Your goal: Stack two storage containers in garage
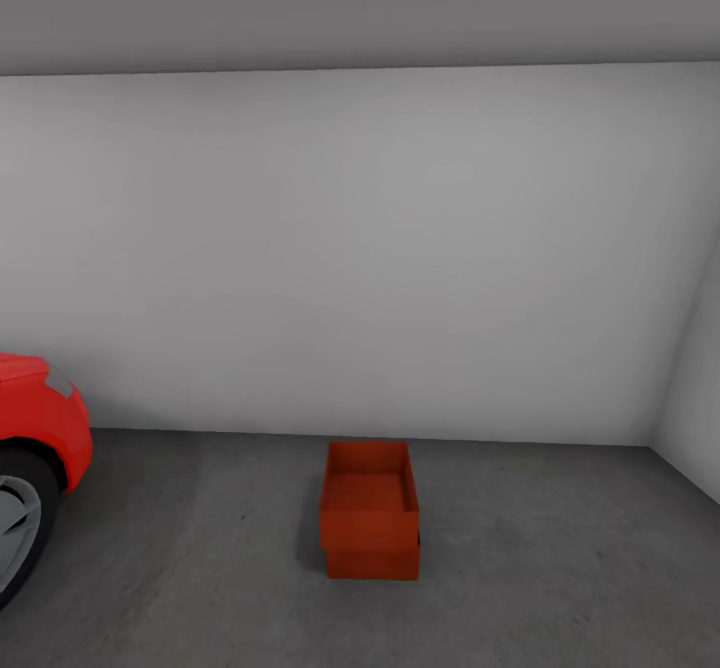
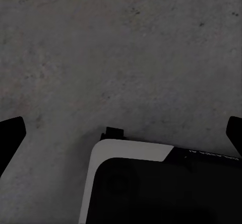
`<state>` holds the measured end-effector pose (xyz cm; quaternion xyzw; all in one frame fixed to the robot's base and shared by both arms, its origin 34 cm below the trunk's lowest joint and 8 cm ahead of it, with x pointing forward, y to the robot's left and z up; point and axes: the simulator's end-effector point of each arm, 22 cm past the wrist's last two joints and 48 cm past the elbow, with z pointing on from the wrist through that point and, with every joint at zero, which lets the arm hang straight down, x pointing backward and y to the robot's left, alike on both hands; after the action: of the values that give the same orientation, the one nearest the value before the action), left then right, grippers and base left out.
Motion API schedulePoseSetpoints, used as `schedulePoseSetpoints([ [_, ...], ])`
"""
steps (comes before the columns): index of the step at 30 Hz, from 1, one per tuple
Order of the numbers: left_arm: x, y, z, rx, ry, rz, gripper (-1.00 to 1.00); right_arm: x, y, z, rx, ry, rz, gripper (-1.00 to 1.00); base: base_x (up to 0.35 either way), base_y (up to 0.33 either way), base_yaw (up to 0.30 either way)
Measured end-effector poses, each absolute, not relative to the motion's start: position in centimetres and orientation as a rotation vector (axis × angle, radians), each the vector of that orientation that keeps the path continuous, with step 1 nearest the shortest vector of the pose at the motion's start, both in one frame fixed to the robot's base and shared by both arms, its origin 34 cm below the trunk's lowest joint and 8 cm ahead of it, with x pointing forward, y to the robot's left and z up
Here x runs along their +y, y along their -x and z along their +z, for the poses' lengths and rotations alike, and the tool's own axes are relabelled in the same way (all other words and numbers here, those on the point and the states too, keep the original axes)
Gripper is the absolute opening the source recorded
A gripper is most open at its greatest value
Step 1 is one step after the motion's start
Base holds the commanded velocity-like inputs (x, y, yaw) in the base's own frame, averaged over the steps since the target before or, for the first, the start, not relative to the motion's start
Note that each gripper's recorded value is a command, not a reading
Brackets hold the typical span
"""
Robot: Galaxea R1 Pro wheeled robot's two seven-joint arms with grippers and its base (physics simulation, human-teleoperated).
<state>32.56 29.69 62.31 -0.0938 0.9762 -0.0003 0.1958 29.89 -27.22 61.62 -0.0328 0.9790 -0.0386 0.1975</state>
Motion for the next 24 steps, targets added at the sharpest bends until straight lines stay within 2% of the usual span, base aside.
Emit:
schedulePoseSetpoints([
  [24,30.04,-32.57,62.34,2.734,0.264,0.005,1.0,-27.24,-29.9,61.62,2.74,0.098,-0.109,1.0,0.0,0.0,0.0],
])
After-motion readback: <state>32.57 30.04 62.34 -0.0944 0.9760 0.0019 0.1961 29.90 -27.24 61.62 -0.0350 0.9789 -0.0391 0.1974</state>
